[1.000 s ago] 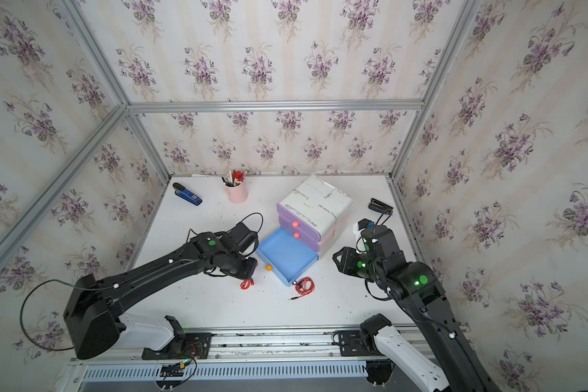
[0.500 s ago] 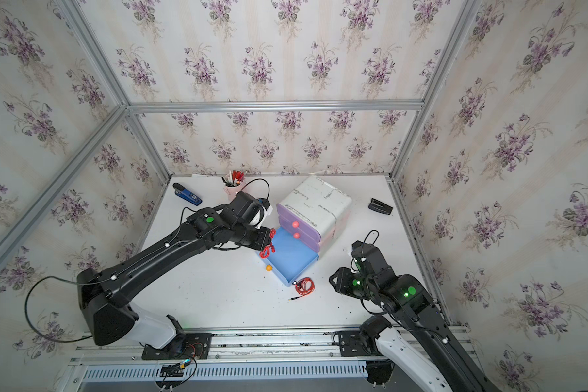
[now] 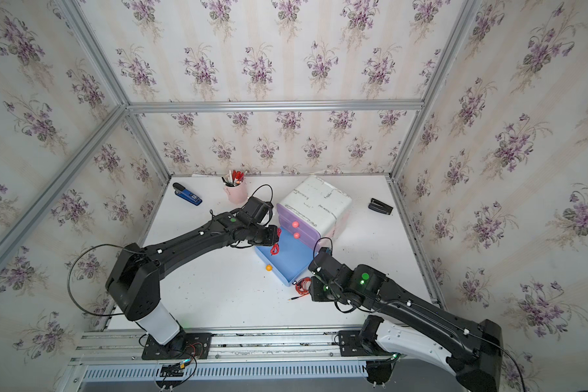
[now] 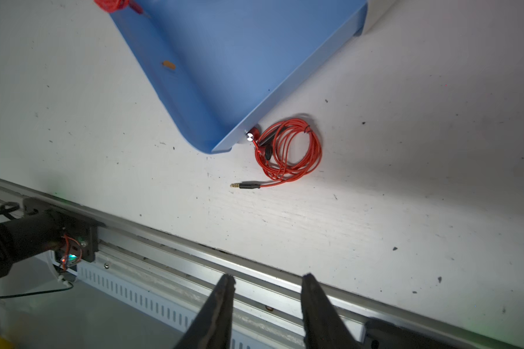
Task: Place the wired earphones into the drawer by color
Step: Place the wired earphones in the drawer.
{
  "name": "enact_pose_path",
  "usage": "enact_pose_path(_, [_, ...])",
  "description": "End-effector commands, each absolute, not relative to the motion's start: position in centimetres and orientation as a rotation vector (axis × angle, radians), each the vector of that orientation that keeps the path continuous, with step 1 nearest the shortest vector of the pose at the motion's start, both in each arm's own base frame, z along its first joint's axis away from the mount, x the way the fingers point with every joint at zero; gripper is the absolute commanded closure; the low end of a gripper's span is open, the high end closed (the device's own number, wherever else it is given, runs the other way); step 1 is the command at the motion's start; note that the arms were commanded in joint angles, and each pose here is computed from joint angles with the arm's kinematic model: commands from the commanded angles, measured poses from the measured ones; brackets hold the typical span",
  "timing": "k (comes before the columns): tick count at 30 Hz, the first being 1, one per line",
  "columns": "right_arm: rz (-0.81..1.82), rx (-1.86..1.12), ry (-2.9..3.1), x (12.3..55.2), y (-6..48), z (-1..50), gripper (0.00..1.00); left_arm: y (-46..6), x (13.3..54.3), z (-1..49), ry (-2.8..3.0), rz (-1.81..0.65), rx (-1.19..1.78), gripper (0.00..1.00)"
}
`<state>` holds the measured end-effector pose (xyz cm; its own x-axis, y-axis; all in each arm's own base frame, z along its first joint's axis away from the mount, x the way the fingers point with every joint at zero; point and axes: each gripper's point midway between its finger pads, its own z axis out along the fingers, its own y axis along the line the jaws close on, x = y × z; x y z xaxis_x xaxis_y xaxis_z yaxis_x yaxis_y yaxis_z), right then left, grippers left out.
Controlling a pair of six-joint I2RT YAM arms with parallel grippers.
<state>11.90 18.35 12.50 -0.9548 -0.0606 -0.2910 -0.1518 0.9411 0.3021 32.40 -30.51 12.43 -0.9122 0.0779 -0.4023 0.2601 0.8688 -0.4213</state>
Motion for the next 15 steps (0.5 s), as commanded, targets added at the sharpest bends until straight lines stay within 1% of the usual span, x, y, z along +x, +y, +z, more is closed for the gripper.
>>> enact_pose_path(1, [0.378, -0.123, 2.763, 12.6, 18.6, 11.7, 0.60, -31.9, 33.8, 12.4, 2.607, -0.743, 0.230, 0.83])
enact_pose_path(2, [0.367, -0.142, 2.760, 12.4, 19.0, 11.3, 0.60, -31.9, 33.9, 11.8, 2.613, -0.747, 0.224, 0.79])
enact_pose_path(3, [0.359, -0.149, 2.758, 12.3, 19.3, 11.1, 0.60, -32.1, 33.9, 11.3, 2.617, -0.759, 0.220, 0.73])
enact_pose_path(6, [0.293, -0.146, 2.766, 12.3, 19.4, 9.8, 0.60, -32.1, 33.7, 10.1, 2.636, -0.764, 0.197, 0.62])
enact_pose_path(7, [0.266, -0.140, 2.764, 12.5, 19.3, 9.5, 0.59, -32.0, 33.7, 9.8, 2.641, -0.761, 0.189, 0.55])
enact_pose_path(8, [0.250, -0.138, 2.762, 12.6, 19.3, 9.2, 0.60, -31.9, 33.6, 9.6, 2.643, -0.759, 0.184, 0.52])
enact_pose_path(15, [0.160, -0.149, 2.757, 13.5, 19.7, 7.4, 0.59, -31.1, 32.6, 10.2, 2.641, -0.761, 0.180, 0.50])
